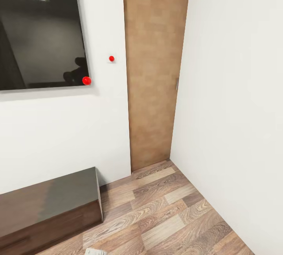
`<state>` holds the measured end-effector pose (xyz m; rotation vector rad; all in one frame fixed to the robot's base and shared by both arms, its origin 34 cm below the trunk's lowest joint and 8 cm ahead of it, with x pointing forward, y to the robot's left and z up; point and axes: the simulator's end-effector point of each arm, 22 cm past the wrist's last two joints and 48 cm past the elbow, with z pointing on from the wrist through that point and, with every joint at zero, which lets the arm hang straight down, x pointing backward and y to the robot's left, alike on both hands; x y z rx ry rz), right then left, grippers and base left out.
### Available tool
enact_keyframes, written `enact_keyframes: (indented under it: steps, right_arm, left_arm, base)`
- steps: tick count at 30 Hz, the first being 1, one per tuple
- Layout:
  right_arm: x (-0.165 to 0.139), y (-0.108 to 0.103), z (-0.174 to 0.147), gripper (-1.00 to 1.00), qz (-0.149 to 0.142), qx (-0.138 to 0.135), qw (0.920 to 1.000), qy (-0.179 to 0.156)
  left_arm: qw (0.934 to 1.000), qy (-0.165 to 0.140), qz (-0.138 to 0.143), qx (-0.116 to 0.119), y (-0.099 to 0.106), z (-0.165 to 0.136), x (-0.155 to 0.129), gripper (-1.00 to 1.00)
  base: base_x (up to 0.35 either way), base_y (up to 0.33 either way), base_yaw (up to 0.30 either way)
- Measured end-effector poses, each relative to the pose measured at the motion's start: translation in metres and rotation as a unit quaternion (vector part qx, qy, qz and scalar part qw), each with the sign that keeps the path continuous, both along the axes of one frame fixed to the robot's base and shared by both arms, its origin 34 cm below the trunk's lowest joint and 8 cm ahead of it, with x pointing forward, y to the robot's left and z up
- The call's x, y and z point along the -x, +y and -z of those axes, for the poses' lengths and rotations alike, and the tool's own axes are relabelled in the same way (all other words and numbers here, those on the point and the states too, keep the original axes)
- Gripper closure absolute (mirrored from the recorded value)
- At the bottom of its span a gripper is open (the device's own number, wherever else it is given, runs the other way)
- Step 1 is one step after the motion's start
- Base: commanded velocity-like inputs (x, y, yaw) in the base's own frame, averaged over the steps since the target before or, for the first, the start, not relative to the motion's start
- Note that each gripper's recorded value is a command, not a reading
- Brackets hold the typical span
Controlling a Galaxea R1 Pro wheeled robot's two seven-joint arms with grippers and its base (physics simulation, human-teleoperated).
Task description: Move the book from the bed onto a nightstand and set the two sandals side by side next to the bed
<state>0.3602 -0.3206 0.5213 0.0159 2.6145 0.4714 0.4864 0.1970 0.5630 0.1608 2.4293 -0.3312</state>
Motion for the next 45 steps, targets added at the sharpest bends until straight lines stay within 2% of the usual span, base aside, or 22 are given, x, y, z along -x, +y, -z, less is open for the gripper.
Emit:
enact_keyframes:
  steps: [2, 7, 12, 16, 26, 45]
  right_arm:
    - [0.000, 0.000, 0.000, -1.00, 0.000, 0.000, 1.0000, 0.000]
    - [0.000, -0.001, 0.000, -1.00, 0.001, 0.001, 1.0000, -0.001]
    - [-0.001, -0.002, 0.000, -1.00, 0.002, 0.002, 1.0000, -0.001]
    - [-0.001, -0.002, 0.000, -1.00, 0.002, 0.002, 1.0000, -0.001]
    - [-0.001, -0.002, 0.000, -1.00, 0.003, 0.003, 1.0000, 0.000]
    - [-0.001, -0.002, 0.000, -1.00, 0.002, 0.003, 1.0000, 0.000]
  left_arm:
    - [1.0000, 0.000, 0.000, -0.004, 0.006, 0.001, 0.000, -1.00]
    - [0.9996, 0.028, -0.001, -0.010, 0.013, 0.019, 0.021, -1.00]
    - [0.9994, 0.033, -0.002, -0.012, 0.015, 0.023, 0.027, -1.00]
    - [0.9990, 0.039, -0.005, -0.021, 0.029, 0.029, 0.034, -1.00]
    - [0.9995, 0.022, -0.007, -0.023, 0.036, 0.029, 0.033, -1.00]
    - [0.9995, 0.022, -0.006, -0.022, 0.034, 0.029, 0.033, -1.00]
  base:
    - [0.000, 0.000, 0.000]
    - [0.000, 0.000, 0.000]
    - [0.000, 0.000, 0.000]
    - [0.000, 0.000, 0.000]
    - [0.000, 0.000, 0.000]
    - [0.000, 0.000, 0.000]
